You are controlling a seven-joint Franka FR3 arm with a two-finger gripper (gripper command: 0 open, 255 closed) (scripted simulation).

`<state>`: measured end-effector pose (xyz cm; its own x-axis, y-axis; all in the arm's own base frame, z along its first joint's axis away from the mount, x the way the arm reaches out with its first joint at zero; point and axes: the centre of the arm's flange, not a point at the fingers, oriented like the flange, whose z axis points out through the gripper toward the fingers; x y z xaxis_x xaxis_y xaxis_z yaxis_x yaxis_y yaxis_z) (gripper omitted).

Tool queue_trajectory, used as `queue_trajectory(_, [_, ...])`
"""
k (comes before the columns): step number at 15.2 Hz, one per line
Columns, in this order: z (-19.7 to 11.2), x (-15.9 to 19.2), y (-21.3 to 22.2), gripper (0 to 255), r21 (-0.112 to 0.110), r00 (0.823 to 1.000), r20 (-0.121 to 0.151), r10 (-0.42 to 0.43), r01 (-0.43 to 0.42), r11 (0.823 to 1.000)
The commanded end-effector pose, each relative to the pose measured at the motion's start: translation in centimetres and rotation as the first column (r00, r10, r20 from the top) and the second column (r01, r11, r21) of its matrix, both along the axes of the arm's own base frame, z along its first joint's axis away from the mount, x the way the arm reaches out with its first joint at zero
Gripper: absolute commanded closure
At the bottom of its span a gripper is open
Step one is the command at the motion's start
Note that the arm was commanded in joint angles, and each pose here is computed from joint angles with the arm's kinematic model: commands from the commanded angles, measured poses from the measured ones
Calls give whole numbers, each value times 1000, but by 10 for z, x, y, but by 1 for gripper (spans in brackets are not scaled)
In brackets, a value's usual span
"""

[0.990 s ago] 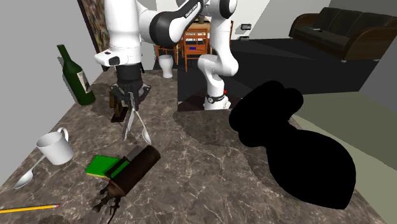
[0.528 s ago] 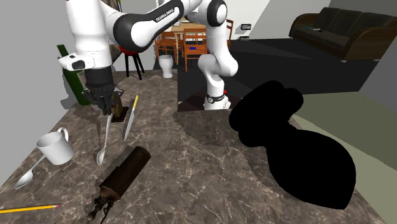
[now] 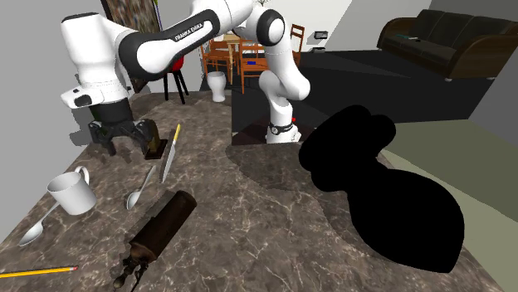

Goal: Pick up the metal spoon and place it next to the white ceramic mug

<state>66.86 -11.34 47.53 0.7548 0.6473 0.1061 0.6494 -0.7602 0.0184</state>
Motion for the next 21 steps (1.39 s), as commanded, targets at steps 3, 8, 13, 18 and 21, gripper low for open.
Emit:
queue_trajectory(3, [-39,10,-22,0,59,998,-55,-32,35,998])
queue_trajectory(8, [-65,11,-19,0,59,998,-55,-32,35,998])
queue_trajectory(13, [-74,12,-18,0,59,998,-55,-32,35,998])
queue_trajectory(18, [-74,12,-18,255,59,998,-55,-32,35,998])
queue_trajectory(21, [-74,12,-18,255,59,998,-55,-32,35,998])
